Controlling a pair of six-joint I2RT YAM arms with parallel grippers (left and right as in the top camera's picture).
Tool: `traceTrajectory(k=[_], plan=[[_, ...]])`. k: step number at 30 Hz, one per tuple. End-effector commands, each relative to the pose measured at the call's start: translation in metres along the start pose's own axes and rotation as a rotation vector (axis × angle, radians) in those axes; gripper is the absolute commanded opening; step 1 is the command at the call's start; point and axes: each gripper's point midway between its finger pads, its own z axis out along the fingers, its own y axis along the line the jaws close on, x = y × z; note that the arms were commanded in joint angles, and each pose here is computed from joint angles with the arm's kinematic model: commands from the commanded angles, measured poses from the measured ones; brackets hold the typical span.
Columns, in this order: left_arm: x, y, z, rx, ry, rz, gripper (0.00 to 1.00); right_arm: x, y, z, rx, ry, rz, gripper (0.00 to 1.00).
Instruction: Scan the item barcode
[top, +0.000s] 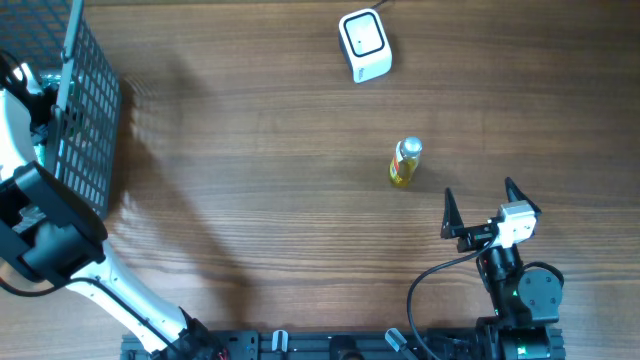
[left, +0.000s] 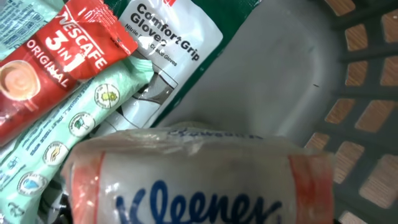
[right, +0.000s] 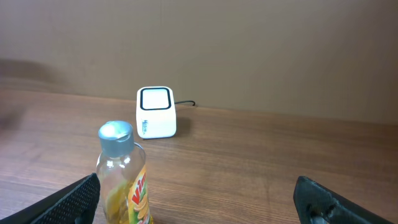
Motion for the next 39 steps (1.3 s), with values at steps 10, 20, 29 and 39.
traceTrajectory(k=[10,20,29,39], plan=[[-0.037,-0.042,-0.292,0.109,-0.609,-0.093,0.47,-0.002,-0.004,-0.001,0.017,-0.01,0.013,1.0],[0.107,-0.152,-0.332,0.293,-0.355,0.15,0.42,-0.002,-0.004,-0.001,0.017,-0.01,0.013,1.0],[0.241,-0.248,-0.241,0.27,-0.063,0.413,0.41,-0.002,-0.004,-0.001,0.018,-0.01,0.013,1.0],[0.38,-0.315,-0.141,0.281,0.05,0.603,0.41,-0.002,-0.004,-0.001,0.017,-0.01,0.013,1.0]])
